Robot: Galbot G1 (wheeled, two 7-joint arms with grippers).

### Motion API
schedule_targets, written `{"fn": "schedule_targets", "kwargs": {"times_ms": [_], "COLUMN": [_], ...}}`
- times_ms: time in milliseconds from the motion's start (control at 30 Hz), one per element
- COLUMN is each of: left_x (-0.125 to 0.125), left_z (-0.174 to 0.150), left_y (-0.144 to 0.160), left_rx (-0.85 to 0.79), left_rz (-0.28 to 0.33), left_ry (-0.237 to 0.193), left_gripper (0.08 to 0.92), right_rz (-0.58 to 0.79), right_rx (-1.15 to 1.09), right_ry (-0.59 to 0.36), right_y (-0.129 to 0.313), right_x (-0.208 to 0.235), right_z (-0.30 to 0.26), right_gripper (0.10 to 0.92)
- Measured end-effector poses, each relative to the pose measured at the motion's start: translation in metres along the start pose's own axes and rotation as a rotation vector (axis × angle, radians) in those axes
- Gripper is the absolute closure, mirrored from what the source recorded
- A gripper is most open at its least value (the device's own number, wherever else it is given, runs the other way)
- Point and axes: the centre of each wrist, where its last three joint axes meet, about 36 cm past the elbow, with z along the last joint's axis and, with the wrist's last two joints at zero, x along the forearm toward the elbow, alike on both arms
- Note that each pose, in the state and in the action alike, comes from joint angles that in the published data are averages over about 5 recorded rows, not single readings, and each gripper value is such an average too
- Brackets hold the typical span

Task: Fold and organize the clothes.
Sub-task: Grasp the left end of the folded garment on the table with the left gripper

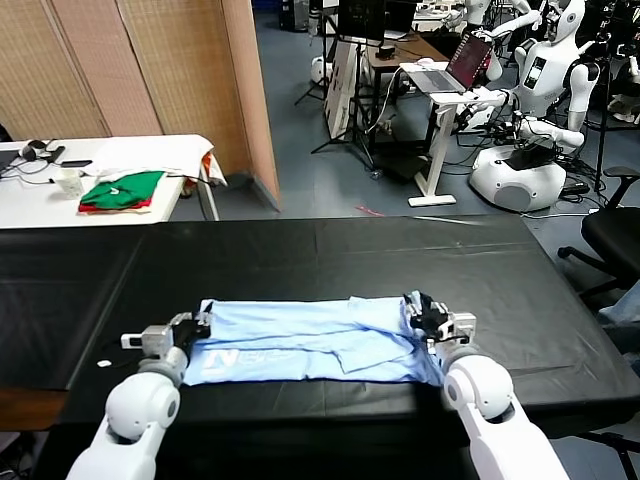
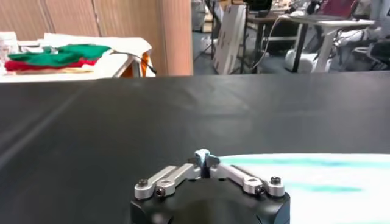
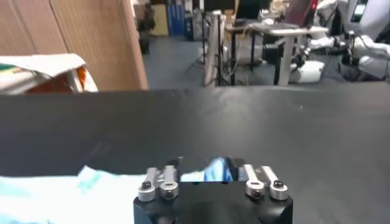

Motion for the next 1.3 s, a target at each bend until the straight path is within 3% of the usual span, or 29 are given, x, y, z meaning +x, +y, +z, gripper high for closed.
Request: {"fn": "schedule_targets", "kwargs": {"times_ms": [133, 233, 500, 800, 900, 1067, 1200, 1300], "left_x": [0.01, 0.02, 0.048, 0.052, 0.052, 0.055, 0.056, 0.057], "left_z": [-0.001, 0.002, 0.02, 0.039, 0.042, 0.047, 0.051, 0.052], "left_y": [0.009, 0.012, 0.011, 0.006, 0.004, -0.001, -0.005, -0.008], "left_rx": [-0.001, 0.025, 0.126, 0.136, 0.147, 0.163, 0.163, 0.16], "left_rz": [-0.014, -0.005, 0.013, 0.001, 0.0, -0.003, 0.001, 0.016], "left_ry": [-0.011, -0.005, 0.026, 0.055, 0.059, 0.061, 0.064, 0.067], "left_gripper": [0.188, 0.107, 0.093, 0.096, 0.129, 0.274, 0.464, 0.655], "right_rz": [0.001, -0.003, -0.009, -0.015, -0.016, -0.018, -0.021, -0.023], "right_rx": [0.014, 0.019, 0.019, 0.016, 0.016, 0.019, 0.023, 0.024], "right_ry": [-0.028, -0.043, -0.065, -0.072, -0.073, -0.074, -0.077, -0.08], "right_y": [-0.005, -0.005, -0.004, 0.003, 0.005, 0.008, 0.009, 0.01], "right_x": [0.017, 0.031, 0.059, 0.067, 0.067, 0.066, 0.066, 0.066], "right_z": [-0.007, -0.01, -0.011, -0.009, -0.008, -0.007, -0.007, -0.007], "right_gripper": [0.118, 0.116, 0.115, 0.115, 0.115, 0.115, 0.115, 0.115]}}
